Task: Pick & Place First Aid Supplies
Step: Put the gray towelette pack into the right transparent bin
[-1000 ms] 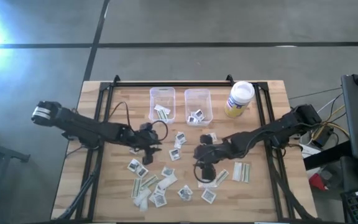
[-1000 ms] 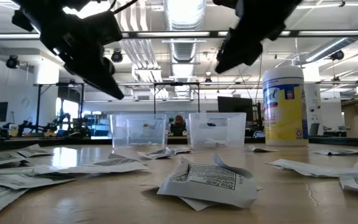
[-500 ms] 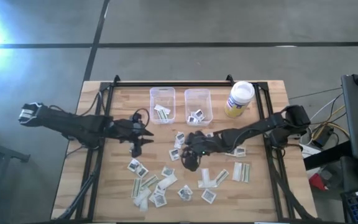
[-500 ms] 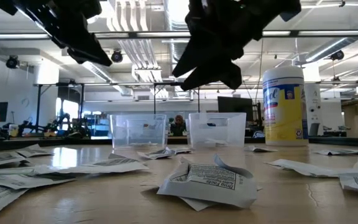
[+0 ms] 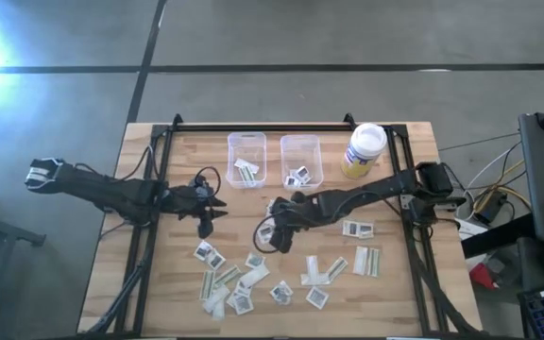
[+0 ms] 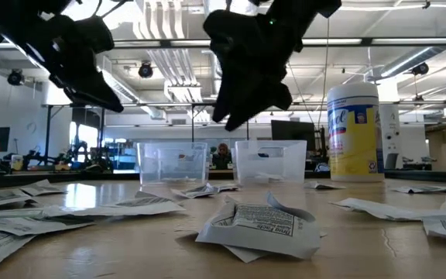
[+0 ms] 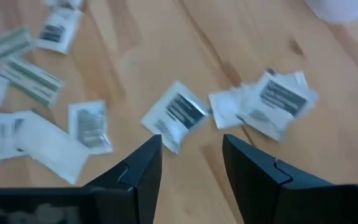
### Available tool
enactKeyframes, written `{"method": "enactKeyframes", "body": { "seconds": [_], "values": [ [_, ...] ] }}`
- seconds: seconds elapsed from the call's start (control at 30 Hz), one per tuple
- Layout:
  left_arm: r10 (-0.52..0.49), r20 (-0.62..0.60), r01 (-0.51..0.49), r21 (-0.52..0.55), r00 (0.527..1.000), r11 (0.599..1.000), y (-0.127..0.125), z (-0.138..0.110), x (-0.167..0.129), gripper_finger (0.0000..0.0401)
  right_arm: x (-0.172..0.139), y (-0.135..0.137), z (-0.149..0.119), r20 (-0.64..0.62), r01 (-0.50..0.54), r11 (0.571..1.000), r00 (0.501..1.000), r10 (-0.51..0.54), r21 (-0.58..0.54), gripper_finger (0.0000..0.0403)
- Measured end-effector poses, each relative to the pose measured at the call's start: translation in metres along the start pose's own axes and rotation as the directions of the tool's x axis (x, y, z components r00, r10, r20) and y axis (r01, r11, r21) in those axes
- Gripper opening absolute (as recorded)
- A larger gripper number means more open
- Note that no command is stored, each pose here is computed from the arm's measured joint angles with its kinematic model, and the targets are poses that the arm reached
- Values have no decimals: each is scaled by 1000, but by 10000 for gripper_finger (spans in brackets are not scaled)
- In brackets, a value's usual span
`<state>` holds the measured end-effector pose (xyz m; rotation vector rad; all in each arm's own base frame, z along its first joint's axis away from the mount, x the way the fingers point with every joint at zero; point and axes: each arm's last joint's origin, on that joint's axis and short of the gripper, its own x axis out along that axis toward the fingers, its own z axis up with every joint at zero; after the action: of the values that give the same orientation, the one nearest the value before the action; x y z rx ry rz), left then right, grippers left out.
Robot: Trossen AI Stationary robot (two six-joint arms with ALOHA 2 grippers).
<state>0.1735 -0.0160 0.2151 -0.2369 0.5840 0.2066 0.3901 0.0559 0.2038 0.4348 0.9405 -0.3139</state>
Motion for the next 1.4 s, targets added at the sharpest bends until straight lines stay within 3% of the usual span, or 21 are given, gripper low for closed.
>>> {"method": "enactKeyframes", "body": {
  "seconds": [0.2,0.5,1.4],
  "values": [
    [112,76,-110,-29,991,993,4,4,-3,124,24,-7,2,-45,19,997,999,-16,77,173],
    [108,123,-103,-49,986,993,4,8,-8,124,57,-7,1,-111,44,993,993,-32,110,172],
    [124,98,-118,-65,987,991,5,5,-5,124,68,-2,-6,-129,54,990,991,-37,128,145]
  ]
}}
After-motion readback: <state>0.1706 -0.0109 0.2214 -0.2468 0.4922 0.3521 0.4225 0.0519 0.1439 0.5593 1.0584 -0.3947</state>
